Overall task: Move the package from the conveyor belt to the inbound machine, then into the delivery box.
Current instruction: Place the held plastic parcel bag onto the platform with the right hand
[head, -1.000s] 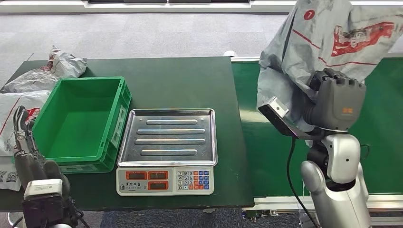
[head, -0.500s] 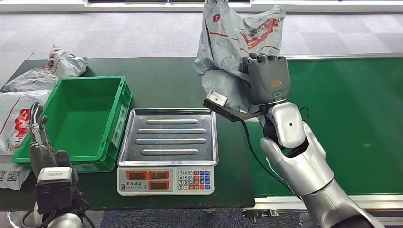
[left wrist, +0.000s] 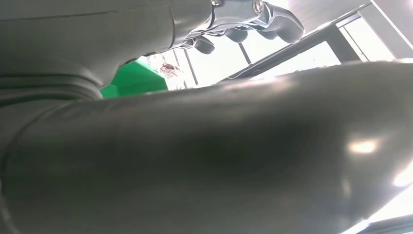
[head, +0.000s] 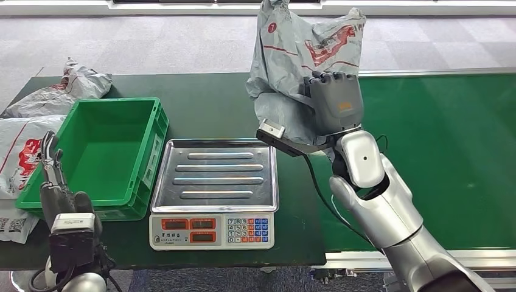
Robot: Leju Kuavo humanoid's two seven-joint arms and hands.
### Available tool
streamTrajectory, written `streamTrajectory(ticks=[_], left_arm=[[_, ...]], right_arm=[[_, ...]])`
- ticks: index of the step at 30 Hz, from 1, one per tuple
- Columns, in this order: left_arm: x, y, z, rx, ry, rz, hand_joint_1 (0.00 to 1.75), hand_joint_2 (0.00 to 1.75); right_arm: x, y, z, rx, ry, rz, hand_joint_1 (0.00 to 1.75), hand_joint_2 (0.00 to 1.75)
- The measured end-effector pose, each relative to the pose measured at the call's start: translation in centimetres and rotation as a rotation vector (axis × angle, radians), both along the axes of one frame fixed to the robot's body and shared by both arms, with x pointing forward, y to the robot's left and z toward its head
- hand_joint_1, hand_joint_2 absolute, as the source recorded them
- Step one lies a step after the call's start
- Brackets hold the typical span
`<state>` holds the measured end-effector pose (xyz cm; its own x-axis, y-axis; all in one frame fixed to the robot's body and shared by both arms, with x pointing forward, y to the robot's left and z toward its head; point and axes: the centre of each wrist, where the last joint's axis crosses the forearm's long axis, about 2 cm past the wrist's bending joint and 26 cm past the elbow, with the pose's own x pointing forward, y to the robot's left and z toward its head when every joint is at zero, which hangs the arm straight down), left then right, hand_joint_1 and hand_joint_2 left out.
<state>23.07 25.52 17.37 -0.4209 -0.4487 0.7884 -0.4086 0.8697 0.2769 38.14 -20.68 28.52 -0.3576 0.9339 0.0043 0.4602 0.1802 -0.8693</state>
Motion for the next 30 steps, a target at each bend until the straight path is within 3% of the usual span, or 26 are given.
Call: streamTrajectory(ticks=[7,14,21,30], left_arm=[[1.1,-0.3,0.9,-0.002,-0.025,-0.013,0.00,0.00],[1.7,-0.4,1.6,0.002,-0.045,-0.015,0.00,0.00],[1.5,-0.3,2.2,-0.009,-0.066,0.007,0.00,0.00],[1.3,-0.3,2.4,-0.012,-0.067,0.008,0.00,0.00]], right_arm=[[-0.3,6.6,-1.6,0.172,0.202,0.390,1.75,1.75],[-1.6,10.7,-2.1,0.252,0.299,0.602,1.75,1.75],[-3.1,14.9,-0.8,0.201,0.359,0.604,1.75,1.75],[-2.7,15.1,-0.2,0.192,0.348,0.555,1.75,1.75]])
